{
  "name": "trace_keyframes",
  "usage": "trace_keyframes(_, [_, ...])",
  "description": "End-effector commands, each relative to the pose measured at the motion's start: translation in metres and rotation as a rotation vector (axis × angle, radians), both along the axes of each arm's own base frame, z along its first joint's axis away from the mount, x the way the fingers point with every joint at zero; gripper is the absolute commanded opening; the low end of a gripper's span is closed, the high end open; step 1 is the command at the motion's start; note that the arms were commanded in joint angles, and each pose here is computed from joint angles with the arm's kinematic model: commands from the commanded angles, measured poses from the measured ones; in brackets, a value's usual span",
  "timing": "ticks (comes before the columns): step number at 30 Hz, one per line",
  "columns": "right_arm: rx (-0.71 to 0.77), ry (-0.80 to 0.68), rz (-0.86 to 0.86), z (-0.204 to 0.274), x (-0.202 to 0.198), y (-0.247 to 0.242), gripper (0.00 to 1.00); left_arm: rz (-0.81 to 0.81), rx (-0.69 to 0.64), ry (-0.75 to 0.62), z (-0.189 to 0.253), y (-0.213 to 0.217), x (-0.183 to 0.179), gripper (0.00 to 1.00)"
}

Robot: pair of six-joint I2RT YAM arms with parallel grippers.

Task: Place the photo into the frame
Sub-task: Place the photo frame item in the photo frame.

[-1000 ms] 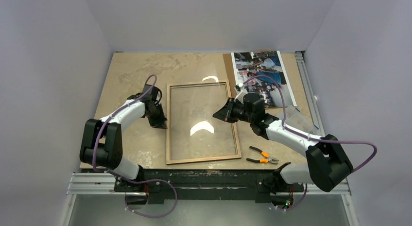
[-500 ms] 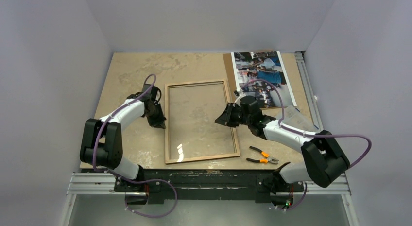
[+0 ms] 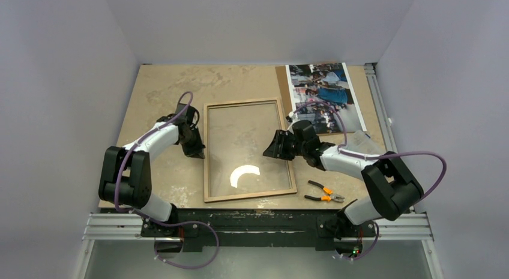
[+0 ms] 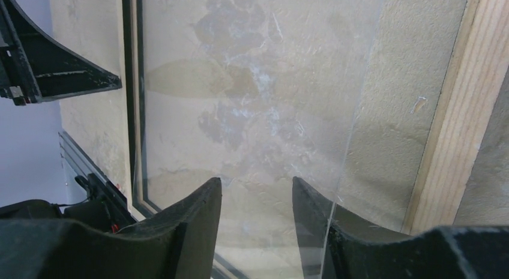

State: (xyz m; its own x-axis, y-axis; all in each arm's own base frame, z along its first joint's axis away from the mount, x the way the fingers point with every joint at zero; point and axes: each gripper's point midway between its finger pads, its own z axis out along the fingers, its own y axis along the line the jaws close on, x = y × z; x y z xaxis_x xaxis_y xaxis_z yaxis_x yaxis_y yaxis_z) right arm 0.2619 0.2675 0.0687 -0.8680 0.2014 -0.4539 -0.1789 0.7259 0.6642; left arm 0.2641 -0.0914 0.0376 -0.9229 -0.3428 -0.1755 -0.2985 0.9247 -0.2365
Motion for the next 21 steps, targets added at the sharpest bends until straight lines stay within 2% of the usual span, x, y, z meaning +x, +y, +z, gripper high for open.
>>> trace_keyframes(1, [0.025,-0.043,0.043,0.019,0.006,0.014,0.49,-0.026,0.011,0.011,-0.008,0.000,0.001,0.01])
trace_keyframes(6, [-0.007,-0.030,0.037,0.016,0.008,0.012,0.58,-0.026,0.012,0.010,-0.007,0.000,0.002,0.01])
trace_keyframes(11, [-0.042,-0.026,0.048,0.015,0.008,0.014,0.63,-0.025,0.012,0.009,-0.007,0.000,0.002,0.01])
trace_keyframes(21, [-0.232,-0.003,-0.016,-0.001,0.010,-0.009,0.70,-0.029,0.011,0.012,-0.007,0.000,0.001,0.01])
